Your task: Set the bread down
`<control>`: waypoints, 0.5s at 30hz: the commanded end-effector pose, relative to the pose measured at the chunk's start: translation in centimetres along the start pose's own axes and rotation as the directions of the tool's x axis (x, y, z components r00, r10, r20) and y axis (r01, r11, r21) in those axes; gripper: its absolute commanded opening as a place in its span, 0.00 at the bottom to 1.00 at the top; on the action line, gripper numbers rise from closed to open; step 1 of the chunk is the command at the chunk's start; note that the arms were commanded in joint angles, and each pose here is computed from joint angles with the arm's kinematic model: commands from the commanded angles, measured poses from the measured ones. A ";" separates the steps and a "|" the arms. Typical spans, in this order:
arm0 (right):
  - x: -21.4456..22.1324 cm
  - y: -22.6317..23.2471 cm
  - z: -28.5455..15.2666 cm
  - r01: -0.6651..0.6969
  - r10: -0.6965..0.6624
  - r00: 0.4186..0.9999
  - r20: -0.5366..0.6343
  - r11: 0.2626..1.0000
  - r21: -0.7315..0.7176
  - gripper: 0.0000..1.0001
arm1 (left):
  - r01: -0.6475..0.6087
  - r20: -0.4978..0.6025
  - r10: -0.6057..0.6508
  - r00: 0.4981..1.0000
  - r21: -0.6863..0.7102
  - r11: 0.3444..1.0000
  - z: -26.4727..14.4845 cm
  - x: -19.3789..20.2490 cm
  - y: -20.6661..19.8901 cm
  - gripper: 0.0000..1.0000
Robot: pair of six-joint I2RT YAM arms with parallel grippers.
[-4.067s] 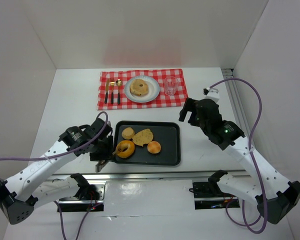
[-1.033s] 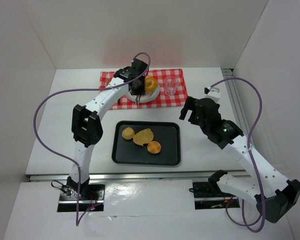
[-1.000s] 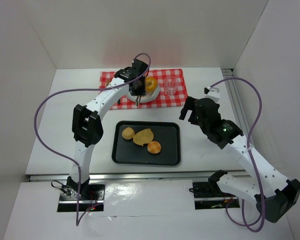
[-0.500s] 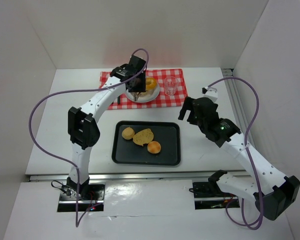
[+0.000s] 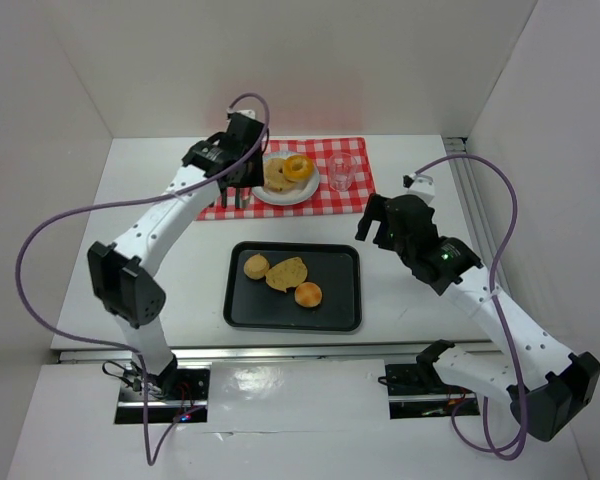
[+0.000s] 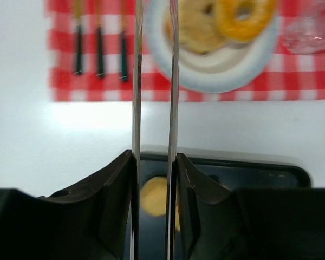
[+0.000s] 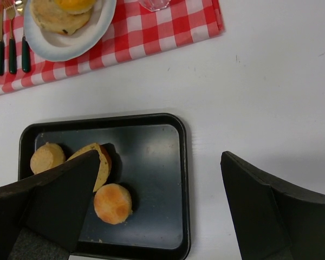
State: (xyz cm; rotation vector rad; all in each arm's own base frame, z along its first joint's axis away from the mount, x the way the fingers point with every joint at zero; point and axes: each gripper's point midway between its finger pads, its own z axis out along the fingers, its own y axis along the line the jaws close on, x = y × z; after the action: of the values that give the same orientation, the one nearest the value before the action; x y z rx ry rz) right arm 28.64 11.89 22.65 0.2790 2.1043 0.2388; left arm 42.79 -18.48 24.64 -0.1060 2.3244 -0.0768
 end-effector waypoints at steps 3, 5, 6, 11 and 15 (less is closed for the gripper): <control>-2.4 0.9 -0.2 -0.035 0.038 0.996 0.081 0.998 -0.049 1.00 | 0.104 0.074 -0.087 0.993 -0.267 0.958 -2.8 0.8 11.6 0.47; -2.3 1.2 0.1 -0.033 0.037 0.996 0.075 0.998 -0.055 1.00 | 0.185 0.100 -0.162 0.982 -0.291 0.939 -2.0 1.2 14.8 0.48; -1.9 1.3 0.4 -0.019 0.022 0.998 0.059 0.998 -0.058 1.00 | 0.220 0.069 -0.209 0.976 -0.290 0.932 -1.2 2.8 16.8 0.48; -1.5 1.4 1.2 -0.003 0.006 0.999 0.046 0.999 -0.047 1.00 | 0.323 0.085 -0.312 0.946 -0.244 0.914 1.8 4.8 19.1 0.49; -2.1 2.0 1.6 -0.014 0.018 0.997 0.069 0.998 -0.062 1.00 | 0.352 0.072 -0.345 0.936 -0.252 0.901 5.2 6.0 20.7 0.49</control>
State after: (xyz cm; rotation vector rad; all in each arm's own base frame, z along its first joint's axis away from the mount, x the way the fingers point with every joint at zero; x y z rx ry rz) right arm 29.79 12.74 22.20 0.2558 2.1086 0.2561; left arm 37.28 1.92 13.77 -0.6497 2.3816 0.1865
